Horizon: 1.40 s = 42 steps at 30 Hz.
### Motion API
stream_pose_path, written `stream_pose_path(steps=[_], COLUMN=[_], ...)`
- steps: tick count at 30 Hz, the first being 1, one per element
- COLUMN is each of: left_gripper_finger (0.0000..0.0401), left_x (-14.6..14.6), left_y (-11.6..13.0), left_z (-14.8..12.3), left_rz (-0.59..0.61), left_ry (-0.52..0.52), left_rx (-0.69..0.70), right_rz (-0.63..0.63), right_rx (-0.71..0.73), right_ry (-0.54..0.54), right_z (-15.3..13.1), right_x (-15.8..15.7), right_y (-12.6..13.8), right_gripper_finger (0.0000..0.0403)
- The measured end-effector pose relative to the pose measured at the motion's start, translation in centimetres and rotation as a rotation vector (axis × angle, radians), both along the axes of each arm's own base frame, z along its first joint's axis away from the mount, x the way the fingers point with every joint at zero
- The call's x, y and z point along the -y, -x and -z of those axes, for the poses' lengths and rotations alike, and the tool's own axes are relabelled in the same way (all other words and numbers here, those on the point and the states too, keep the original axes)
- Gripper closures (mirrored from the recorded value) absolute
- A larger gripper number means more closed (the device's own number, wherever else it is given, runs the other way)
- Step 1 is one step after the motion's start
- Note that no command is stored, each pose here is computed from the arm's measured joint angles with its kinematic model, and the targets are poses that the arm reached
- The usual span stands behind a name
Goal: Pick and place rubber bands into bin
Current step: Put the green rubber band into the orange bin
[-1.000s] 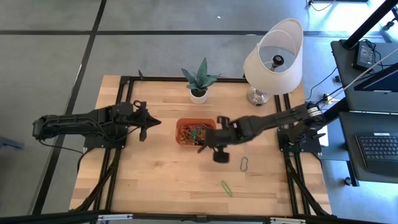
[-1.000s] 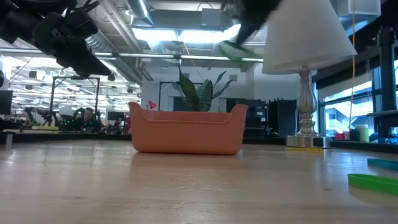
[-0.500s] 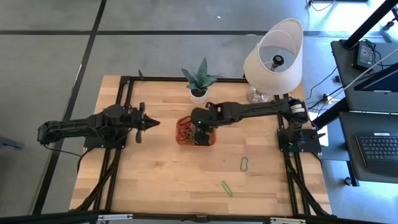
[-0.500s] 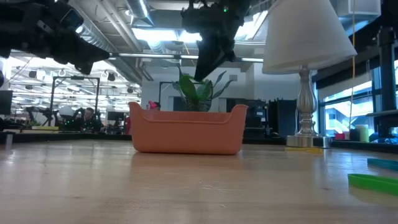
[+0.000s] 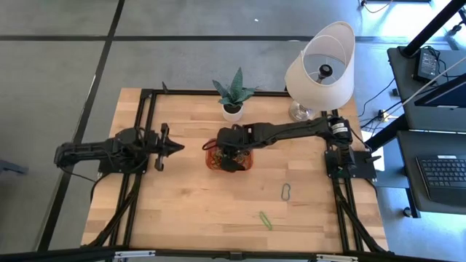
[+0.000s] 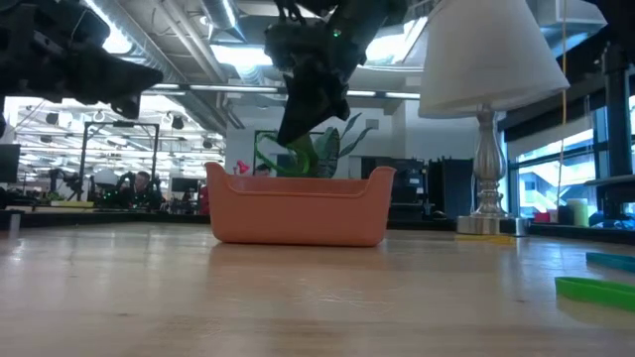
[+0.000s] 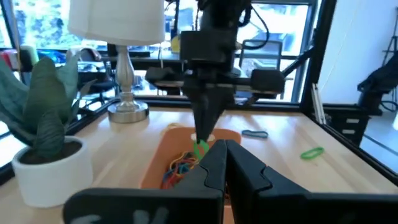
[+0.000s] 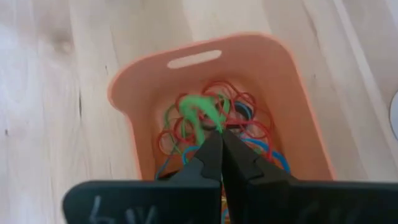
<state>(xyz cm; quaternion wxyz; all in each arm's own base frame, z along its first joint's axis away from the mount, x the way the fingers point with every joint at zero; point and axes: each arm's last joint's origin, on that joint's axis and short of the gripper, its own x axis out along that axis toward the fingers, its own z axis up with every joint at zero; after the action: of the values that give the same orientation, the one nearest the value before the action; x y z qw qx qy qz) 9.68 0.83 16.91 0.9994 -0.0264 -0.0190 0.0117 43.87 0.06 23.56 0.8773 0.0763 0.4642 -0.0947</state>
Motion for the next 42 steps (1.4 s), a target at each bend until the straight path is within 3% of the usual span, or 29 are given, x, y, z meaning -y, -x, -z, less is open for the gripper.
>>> stream_pose_path(steps=[14,19,25,36,42], left_gripper_finger=[0.04,0.0398,0.0398,0.0398,0.0397], left_x=[0.9,0.9,0.9,0.9,0.9], left_y=[0.0,0.0,0.0,0.0,0.0], left_z=[0.2,0.2,0.2,0.2,0.2], left_rz=[0.016,0.014,0.015,0.015,0.015], left_ry=[-0.087,-0.086,-0.013,-0.013,-0.013], left_rx=[-0.018,-0.018,-0.018,-0.018,-0.018], right_rz=[0.014,0.084,0.128,0.117,-0.008], right_rx=[0.009,0.008,0.008,-0.022,-0.124], right_ry=[0.005,-0.022,-0.046,-0.043,0.004], right_z=[-0.1,0.0,0.0,0.1,0.6], right_x=[0.4,1.3,2.3,2.2,2.0], right_y=[-0.1,0.0,0.1,0.3,1.1], right_gripper_finger=[0.0393,0.0363,0.032,0.023,0.0202])
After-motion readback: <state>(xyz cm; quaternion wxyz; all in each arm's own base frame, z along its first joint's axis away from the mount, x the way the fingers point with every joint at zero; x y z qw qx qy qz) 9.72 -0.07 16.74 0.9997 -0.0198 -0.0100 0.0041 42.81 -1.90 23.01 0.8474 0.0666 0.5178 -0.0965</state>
